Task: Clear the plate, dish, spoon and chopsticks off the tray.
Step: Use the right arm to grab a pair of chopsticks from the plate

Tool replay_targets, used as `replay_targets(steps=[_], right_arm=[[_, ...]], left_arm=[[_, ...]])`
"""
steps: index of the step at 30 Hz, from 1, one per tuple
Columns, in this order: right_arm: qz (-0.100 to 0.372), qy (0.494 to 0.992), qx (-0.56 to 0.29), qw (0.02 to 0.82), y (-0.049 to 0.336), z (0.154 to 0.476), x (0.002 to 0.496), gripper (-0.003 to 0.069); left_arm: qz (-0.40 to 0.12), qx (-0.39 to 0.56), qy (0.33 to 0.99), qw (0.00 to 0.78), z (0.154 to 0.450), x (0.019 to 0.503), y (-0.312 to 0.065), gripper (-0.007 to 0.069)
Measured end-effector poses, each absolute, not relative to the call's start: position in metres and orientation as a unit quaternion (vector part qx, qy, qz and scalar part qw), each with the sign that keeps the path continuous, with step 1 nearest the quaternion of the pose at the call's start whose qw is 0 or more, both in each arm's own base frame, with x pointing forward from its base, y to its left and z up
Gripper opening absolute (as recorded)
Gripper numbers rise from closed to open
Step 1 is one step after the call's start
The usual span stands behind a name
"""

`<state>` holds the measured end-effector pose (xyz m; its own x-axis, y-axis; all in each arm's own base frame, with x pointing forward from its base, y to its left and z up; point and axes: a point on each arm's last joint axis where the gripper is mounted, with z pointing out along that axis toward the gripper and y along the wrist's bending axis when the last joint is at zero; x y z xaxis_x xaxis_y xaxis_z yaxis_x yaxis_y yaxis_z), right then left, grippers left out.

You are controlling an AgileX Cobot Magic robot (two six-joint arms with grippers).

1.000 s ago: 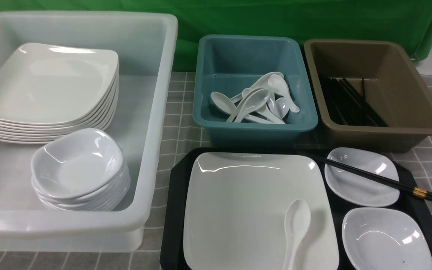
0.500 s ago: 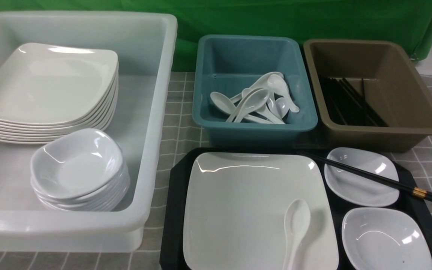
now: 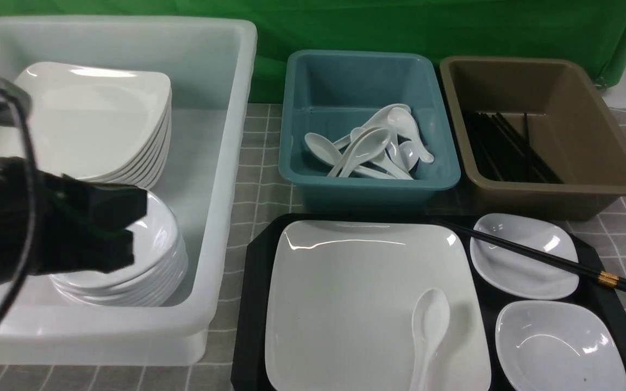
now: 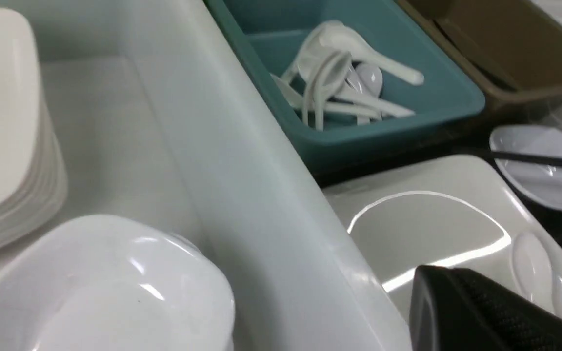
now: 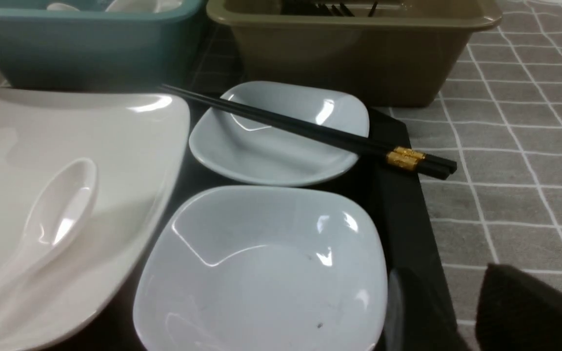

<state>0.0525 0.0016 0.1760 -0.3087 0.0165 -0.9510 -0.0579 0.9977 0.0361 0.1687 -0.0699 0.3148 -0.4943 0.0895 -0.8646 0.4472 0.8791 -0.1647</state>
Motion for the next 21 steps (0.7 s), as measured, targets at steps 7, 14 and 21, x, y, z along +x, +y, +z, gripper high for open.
replay_targets(steps=[7,14,21], right_arm=[[-0.013,0.805,-0.058,0.59,0.0,0.176,0.053,0.0239],[-0.005,0.787,-0.06,0.614,0.002,0.182,0.054,0.0239],[0.166,0.725,0.087,0.663,0.007,0.198,0.056,0.0239]], left_arm=[[-0.185,0.178,0.846,0.467,0.311,0.171,-0.074,0.0011],[-0.181,0.181,0.842,0.474,0.313,0.169,-0.073,0.0011],[-0.182,0.184,0.843,0.471,0.313,0.169,-0.074,0.0011]])
